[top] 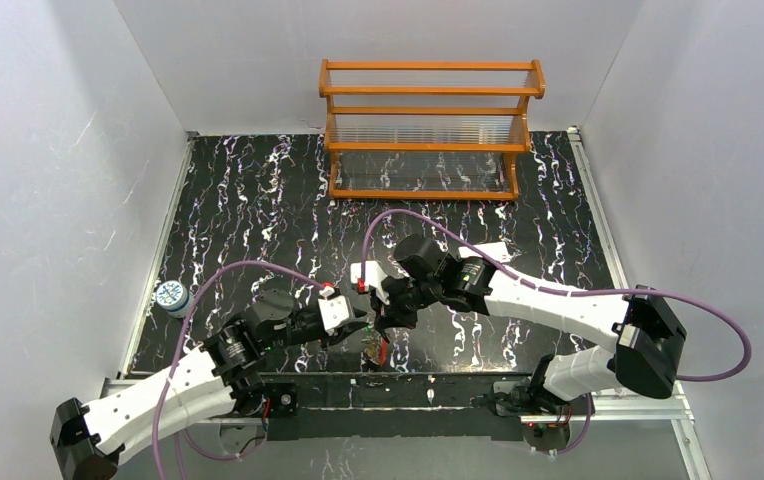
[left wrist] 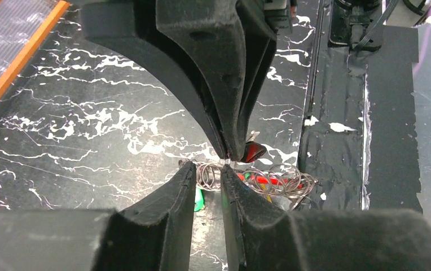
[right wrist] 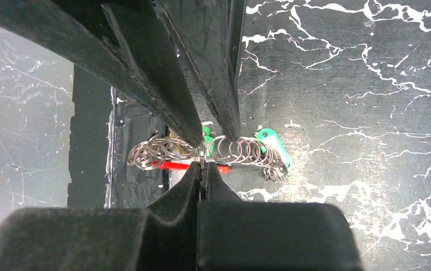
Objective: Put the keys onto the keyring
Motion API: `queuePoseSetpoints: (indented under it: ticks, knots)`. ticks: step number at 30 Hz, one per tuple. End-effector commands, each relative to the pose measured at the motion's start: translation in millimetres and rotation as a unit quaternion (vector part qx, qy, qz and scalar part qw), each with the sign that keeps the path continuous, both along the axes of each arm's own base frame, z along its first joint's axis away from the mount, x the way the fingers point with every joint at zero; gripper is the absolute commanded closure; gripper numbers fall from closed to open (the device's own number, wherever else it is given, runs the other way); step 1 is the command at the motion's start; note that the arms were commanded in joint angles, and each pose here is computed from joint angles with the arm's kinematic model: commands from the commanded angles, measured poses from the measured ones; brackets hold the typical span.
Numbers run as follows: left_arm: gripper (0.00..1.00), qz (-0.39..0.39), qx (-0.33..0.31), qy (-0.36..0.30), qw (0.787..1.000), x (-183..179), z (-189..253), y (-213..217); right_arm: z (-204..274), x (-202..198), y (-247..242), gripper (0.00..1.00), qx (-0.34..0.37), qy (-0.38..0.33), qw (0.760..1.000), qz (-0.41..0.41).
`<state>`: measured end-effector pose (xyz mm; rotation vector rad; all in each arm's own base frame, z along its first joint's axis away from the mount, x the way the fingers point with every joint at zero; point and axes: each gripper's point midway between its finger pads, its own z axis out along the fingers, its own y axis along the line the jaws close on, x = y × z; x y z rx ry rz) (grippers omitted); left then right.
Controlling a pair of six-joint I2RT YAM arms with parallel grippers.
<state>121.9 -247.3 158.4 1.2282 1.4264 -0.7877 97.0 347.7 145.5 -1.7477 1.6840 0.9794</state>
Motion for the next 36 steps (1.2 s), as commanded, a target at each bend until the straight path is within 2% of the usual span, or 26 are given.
queuePoseSetpoints:
  ticks: [1, 13, 17, 24, 28, 36]
  knots:
    - [0.80, -0.018, -0.001, -0.003, 1.000, -3, 9, -6, 31, -1, 11, 0.99, 0.045, -0.007, 0.999, 0.014]
    - [0.79, -0.039, -0.012, 0.021, 0.999, -7, 2, -17, 30, -1, 12, 0.99, 0.047, -0.005, 0.999, 0.013]
    - [0.76, -0.029, -0.017, 0.015, 0.999, -5, 7, -16, 27, 0, 12, 0.99, 0.042, -0.005, 0.999, 0.010]
    - [0.77, -0.020, -0.036, 0.002, 0.999, -5, 17, -10, 26, 1, 11, 0.99, 0.041, -0.007, 0.999, 0.008]
    - [0.82, -0.024, -0.033, 0.009, 0.999, -7, 14, -11, 27, 1, 12, 0.99, 0.043, -0.009, 0.999, 0.007]
    - [0.78, -0.036, -0.008, 0.035, 0.999, -10, -2, -15, 30, 2, 13, 0.99, 0.046, -0.010, 0.999, 0.007]
